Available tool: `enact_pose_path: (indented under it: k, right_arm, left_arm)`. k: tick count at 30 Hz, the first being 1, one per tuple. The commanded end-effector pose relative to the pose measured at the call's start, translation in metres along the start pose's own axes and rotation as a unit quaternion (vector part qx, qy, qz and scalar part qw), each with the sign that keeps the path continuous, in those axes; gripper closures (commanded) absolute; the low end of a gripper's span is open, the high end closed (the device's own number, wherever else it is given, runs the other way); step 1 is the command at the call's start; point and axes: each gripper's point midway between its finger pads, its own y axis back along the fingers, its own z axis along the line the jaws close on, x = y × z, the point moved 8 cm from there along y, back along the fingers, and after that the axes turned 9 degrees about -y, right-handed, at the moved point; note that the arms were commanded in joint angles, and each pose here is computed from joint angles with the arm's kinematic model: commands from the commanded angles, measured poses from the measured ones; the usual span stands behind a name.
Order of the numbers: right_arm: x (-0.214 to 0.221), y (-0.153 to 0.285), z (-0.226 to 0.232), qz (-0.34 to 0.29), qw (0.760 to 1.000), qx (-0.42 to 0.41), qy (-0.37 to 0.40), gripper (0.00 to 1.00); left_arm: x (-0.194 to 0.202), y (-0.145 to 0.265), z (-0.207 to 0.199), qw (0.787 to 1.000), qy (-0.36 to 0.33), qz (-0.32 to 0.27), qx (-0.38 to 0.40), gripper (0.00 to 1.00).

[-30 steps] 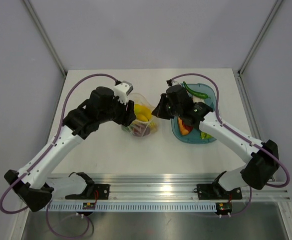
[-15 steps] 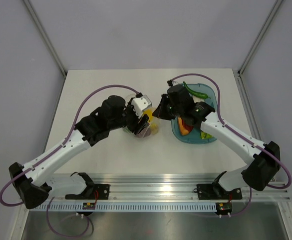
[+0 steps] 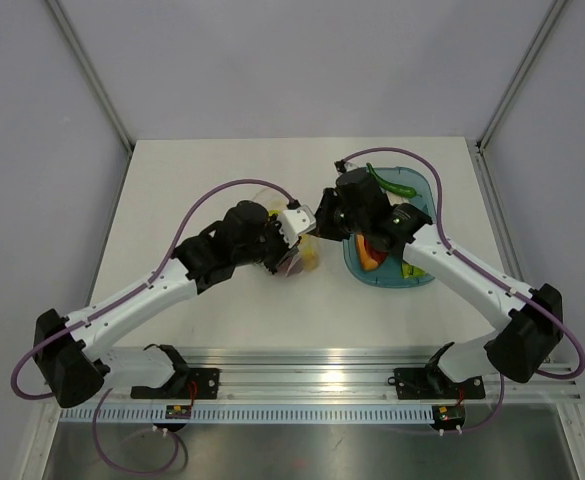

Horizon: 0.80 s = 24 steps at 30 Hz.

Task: Place the food in the zip-top bag and seal the zipper
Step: Adjust the zipper food storage bag at the center of the board.

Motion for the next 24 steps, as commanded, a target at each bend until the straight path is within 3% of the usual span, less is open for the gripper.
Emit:
enact_pose_path:
  k: [1,2,4,5,8,13,15,19,24]
  right_arm:
    - [-0.010,0.032,0.025,-0.024,0.998,-0.059,0.002,0.87]
    - [-0.011,0.039,0.026,-0.028,0.998,-0.061,0.009,0.69]
    - [-0.011,0.048,0.021,-0.036,0.998,-0.045,0.018,0.50]
    - [-0.015,0.059,0.019,-0.057,0.997,-0.042,0.031,0.35]
    - [-0.021,0.080,0.005,-0.101,0.993,-0.015,0.057,0.25]
    - [-0.020,0.089,-0.018,-0.142,0.977,-0.022,0.154,0.24]
    - [-0.005,0.084,-0.039,-0.131,0.959,-0.046,0.248,0.27]
    - [0.004,0.089,-0.051,-0.211,0.913,-0.127,0.324,0.28]
    - [0.019,0.064,-0.067,-0.177,0.907,-0.138,0.355,0.34]
  left_arm:
    - [-0.012,-0.005,0.008,0.999,-0.008,-0.029,-0.024,1.00]
    - [-0.012,-0.005,0.008,0.999,-0.007,-0.027,-0.022,1.00]
    - [-0.011,-0.001,0.006,1.000,-0.007,-0.027,-0.012,1.00]
    - [-0.010,0.002,0.006,0.999,-0.007,-0.030,-0.010,1.00]
    - [-0.007,0.012,0.004,0.999,-0.005,-0.049,-0.001,1.00]
    - [-0.006,0.026,0.005,0.996,0.013,-0.085,0.010,1.00]
    - [-0.006,0.028,0.004,0.996,0.013,-0.087,0.015,1.00]
    - [-0.006,0.031,0.002,0.996,0.014,-0.088,0.022,1.00]
    - [-0.004,0.031,0.004,0.996,0.017,-0.084,0.022,1.00]
